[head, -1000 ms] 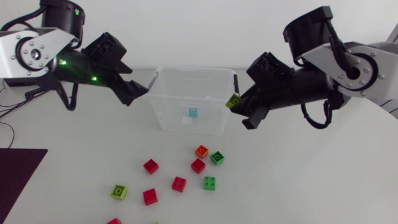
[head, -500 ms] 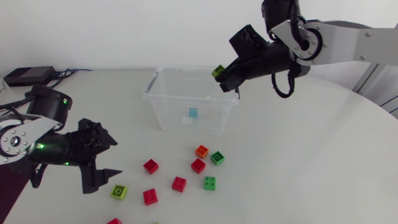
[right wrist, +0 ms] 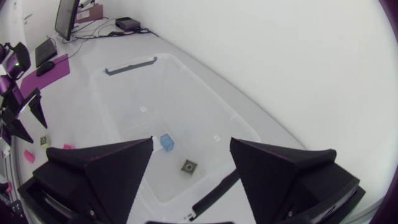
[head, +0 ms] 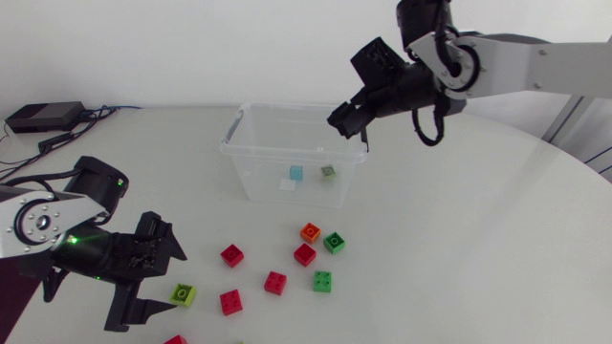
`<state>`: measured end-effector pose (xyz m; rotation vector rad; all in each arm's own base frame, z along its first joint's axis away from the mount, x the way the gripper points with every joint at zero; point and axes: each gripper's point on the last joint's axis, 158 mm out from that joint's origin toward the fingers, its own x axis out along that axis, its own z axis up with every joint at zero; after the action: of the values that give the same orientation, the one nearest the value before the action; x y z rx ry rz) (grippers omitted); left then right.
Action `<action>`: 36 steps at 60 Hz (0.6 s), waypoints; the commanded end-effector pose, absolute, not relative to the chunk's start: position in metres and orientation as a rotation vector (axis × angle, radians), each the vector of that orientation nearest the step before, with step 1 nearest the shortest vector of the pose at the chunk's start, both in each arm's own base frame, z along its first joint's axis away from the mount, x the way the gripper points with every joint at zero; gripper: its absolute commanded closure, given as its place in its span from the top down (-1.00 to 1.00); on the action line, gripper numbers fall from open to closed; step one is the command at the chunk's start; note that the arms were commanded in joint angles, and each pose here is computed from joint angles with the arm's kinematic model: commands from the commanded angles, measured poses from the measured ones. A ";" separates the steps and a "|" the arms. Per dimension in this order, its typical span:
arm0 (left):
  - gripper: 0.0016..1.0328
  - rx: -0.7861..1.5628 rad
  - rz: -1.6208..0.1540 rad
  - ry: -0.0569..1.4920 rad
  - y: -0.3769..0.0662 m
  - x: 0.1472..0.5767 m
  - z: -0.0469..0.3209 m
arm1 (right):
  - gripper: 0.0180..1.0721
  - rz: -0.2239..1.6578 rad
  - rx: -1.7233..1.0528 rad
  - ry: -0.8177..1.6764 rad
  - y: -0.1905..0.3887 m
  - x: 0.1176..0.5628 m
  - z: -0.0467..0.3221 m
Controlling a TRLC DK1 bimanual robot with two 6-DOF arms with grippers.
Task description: Pick up the duplo bricks and place them in the container
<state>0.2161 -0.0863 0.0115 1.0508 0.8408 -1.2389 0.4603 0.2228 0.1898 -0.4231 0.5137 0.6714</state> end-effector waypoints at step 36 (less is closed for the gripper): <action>-0.24 1.115 -1.343 0.989 -0.083 0.201 -0.042 | 0.72 0.714 -0.523 0.765 0.211 0.307 0.075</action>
<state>0.2137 -0.0846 -0.0330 1.1213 0.9530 -1.3141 0.3140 0.2123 0.0975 -0.5287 0.7033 0.7241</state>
